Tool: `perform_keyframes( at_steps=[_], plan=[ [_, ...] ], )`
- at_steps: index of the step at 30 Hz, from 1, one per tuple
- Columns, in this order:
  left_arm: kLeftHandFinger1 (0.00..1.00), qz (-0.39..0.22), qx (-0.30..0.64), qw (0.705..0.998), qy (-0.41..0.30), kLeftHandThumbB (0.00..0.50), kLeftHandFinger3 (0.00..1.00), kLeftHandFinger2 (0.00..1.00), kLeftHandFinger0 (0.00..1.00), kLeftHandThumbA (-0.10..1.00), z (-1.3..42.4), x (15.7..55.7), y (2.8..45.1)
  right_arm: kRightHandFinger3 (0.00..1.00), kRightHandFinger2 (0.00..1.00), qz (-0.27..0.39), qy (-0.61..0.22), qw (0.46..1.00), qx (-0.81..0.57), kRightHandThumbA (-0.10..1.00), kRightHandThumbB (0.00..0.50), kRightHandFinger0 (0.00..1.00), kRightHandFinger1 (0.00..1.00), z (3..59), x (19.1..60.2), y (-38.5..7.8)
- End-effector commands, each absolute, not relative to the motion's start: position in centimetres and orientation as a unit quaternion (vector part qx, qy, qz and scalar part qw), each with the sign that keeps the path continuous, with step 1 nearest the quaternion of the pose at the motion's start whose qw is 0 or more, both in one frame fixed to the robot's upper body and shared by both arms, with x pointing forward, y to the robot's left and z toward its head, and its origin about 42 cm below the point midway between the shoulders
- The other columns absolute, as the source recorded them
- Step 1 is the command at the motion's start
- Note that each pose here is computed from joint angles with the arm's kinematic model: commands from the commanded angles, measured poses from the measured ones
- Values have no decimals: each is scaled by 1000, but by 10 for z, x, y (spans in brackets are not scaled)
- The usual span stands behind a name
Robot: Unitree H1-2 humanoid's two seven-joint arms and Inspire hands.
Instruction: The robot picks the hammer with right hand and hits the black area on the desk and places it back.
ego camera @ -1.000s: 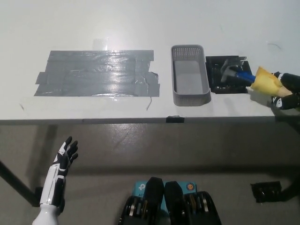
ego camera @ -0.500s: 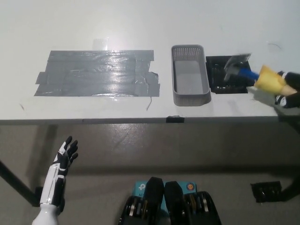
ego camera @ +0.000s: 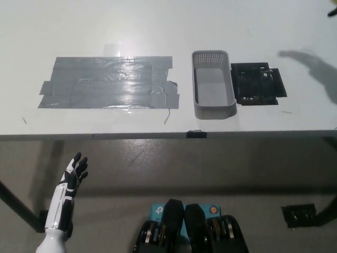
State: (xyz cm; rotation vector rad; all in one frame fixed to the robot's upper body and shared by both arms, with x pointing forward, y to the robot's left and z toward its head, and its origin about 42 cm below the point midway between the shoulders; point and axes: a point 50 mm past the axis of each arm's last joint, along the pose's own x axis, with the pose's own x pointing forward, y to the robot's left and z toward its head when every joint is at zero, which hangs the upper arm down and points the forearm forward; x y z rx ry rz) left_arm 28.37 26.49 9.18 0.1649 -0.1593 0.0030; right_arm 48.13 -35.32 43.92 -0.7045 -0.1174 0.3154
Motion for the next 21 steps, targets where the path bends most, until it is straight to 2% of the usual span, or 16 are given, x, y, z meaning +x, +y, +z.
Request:
perform_keyframes(
  at_steps=[1,2,3,4,6,8,11,12,14,16,18,21],
  plan=[
    [1000,-8,93,988,-119,15,1000,1000,1000,1000,108,287,265,1000,944,154,-81,908,-382,-100,85,212,648,462,474,-340],
    [1000,-8,91,989,-120,16,1000,1000,1000,1000,107,287,265,1000,993,154,-58,905,-393,-100,86,225,672,447,477,-335],
    [1000,-7,93,988,-120,26,1000,1000,1000,1000,107,287,265,1000,1000,170,-35,897,-406,-100,65,205,678,427,479,-329],
    [1000,-8,90,989,-119,37,1000,1000,1000,1000,107,288,264,1000,1000,184,-28,886,-425,-100,76,250,690,412,481,-328],
    [1000,-7,88,989,-117,43,1000,1000,1000,1000,107,287,264,1000,1000,193,-3,874,-446,-100,74,276,704,394,485,-327],
    [1000,-8,84,989,-121,37,1000,1000,1000,1000,108,287,264,1000,949,207,53,853,-476,-100,131,232,653,350,497,-324],
    [1000,-7,87,988,-124,29,1000,1000,1000,1000,109,288,265,1000,959,217,86,817,-527,-100,113,193,659,319,502,-325],
    [1000,-7,86,989,-123,30,1000,1000,1000,1000,110,290,265,1000,957,216,99,800,-550,-100,122,172,651,305,506,-328],
    [1000,-6,86,989,-123,29,1000,1000,1000,1000,111,290,265,979,1000,212,118,772,-587,-100,156,193,694,289,510,-333],
    [1000,-7,84,989,-123,26,1000,1000,1000,1000,111,290,266,938,1000,212,120,759,-604,-100,156,207,721,284,511,-333],
    [1000,-8,88,989,-121,45,1000,1000,1000,1000,110,290,266,974,1000,209,127,739,-628,-100,134,248,768,282,510,-334],
    [1000,-7,89,989,-122,37,1000,1000,1000,1000,108,289,267,943,1000,205,127,729,-641,-100,138,212,738,285,512,-334]
  ],
)
